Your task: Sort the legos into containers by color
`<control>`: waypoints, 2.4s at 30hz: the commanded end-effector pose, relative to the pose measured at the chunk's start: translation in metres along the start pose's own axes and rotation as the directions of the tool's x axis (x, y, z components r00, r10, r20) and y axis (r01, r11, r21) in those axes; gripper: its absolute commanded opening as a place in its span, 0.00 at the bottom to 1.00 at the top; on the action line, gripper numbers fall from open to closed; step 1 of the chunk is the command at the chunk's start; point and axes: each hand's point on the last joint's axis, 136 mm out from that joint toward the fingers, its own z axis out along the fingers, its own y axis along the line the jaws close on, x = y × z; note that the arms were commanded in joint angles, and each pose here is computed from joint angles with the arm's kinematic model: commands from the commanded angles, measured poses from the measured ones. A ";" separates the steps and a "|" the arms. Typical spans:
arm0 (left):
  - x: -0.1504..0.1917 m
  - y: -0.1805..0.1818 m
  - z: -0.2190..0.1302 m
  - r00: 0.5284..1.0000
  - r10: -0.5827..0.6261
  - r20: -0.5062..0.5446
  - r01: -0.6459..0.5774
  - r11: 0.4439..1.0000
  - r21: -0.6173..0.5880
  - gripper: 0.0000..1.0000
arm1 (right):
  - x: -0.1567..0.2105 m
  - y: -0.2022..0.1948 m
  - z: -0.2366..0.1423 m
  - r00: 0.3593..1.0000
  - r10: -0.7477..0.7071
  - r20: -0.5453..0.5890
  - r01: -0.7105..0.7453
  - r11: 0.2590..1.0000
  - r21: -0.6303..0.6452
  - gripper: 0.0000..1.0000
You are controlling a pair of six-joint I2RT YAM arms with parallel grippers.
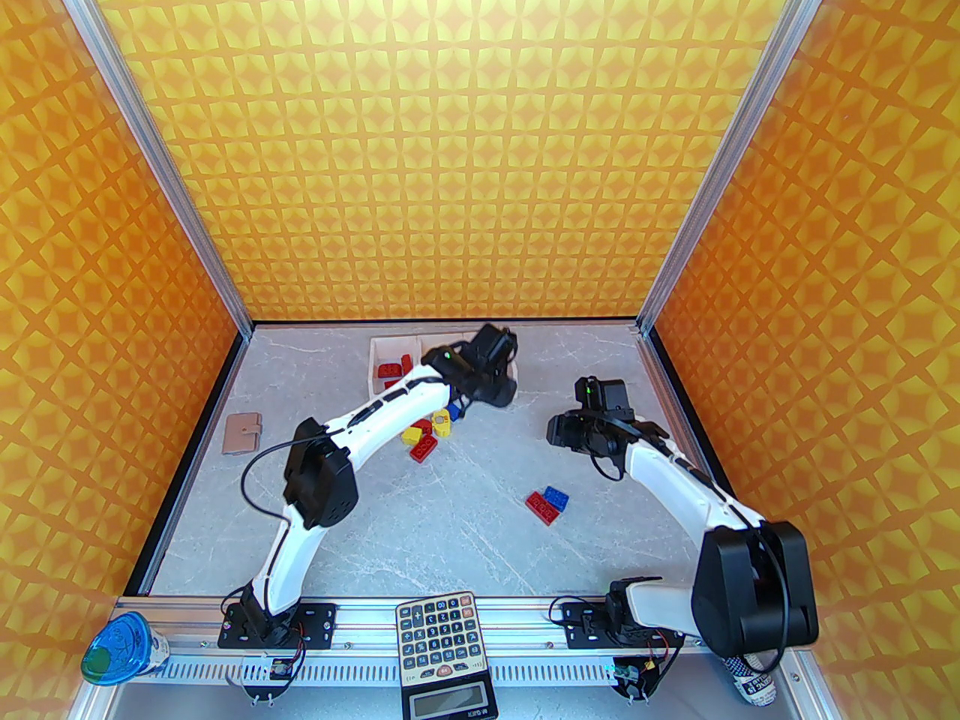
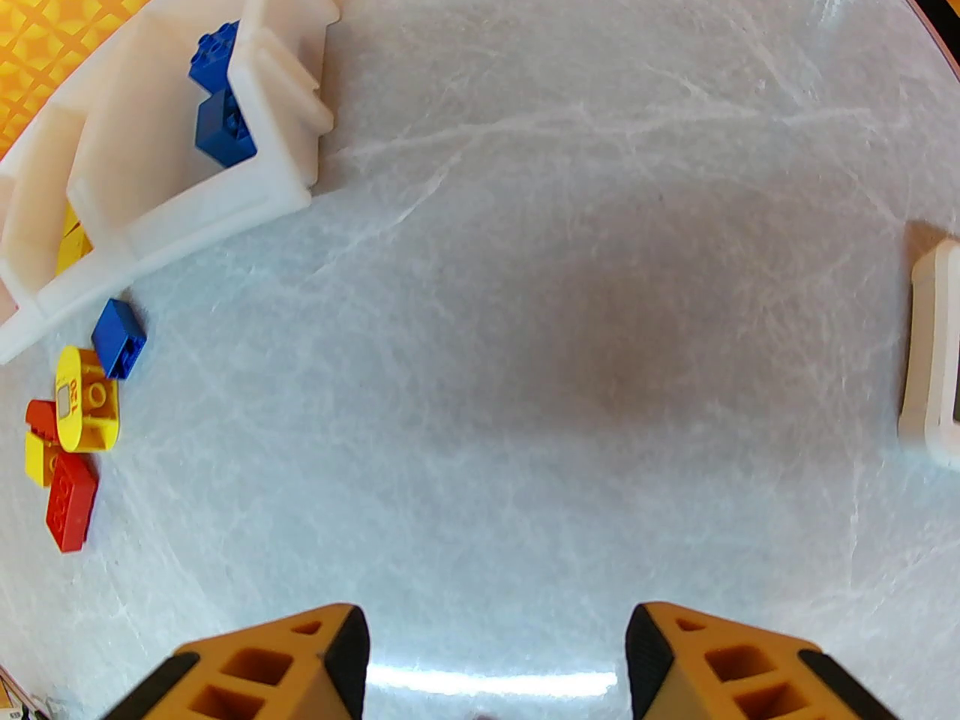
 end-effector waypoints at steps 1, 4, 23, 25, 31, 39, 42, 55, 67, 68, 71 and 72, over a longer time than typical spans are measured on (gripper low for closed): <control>0.002 0.023 0.033 0.997 0.066 -0.031 -0.068 0.997 -0.043 0.46 | 0.005 0.003 -0.006 1.000 0.024 0.013 -0.024 0.999 -0.034 0.62; -0.008 0.033 0.051 0.996 0.085 -0.006 -0.086 0.995 -0.051 0.46 | 0.010 0.004 -0.008 1.000 0.029 0.012 -0.028 0.999 -0.043 0.62; -0.042 0.062 0.078 0.968 0.227 0.110 -0.201 0.958 -0.203 0.52 | 0.014 0.004 -0.009 0.999 0.033 0.009 -0.033 0.998 -0.048 0.61; -0.045 0.068 0.078 0.965 0.238 0.111 -0.205 0.948 -0.244 0.67 | 0.015 0.004 -0.009 0.999 0.034 0.007 -0.033 0.998 -0.047 0.61; -0.059 0.074 0.064 0.958 0.253 0.134 -0.205 0.934 -0.293 0.84 | 0.015 0.003 -0.008 0.999 0.035 0.004 -0.035 0.998 -0.045 0.62; -0.067 0.071 0.023 0.965 0.210 0.158 -0.159 0.945 -0.286 0.84 | 0.021 0.000 -0.006 0.999 0.043 -0.014 -0.044 0.999 -0.030 0.62; -0.058 0.069 0.007 0.974 0.181 0.134 -0.138 0.951 -0.277 0.83 | 0.028 -0.002 -0.005 0.998 0.053 -0.030 -0.053 0.998 -0.027 0.62; 0.026 0.049 -0.036 0.998 0.047 0.043 -0.039 0.985 -0.165 0.80 | 0.087 -0.008 -0.019 0.978 0.145 -0.148 -0.133 0.988 0.083 0.68; 0.074 0.017 -0.067 0.999 0.033 0.040 -0.030 0.997 -0.065 0.80 | 0.121 -0.005 -0.003 0.955 0.237 -0.180 -0.223 0.970 0.094 0.75; 0.080 0.018 -0.066 0.999 0.034 0.029 -0.032 0.997 -0.067 0.80 | 0.122 -0.003 -0.001 0.954 0.236 -0.184 -0.222 0.971 0.091 0.75; 0.087 0.018 -0.064 1.000 0.015 0.027 -0.014 0.998 -0.065 0.80 | 0.123 0.000 0.001 0.952 0.243 -0.184 -0.233 0.970 0.076 0.75; 0.090 0.018 -0.063 1.000 0.012 0.023 -0.011 0.998 -0.062 0.80 | 0.122 0.002 0.001 0.952 0.246 -0.181 -0.237 0.969 0.068 0.75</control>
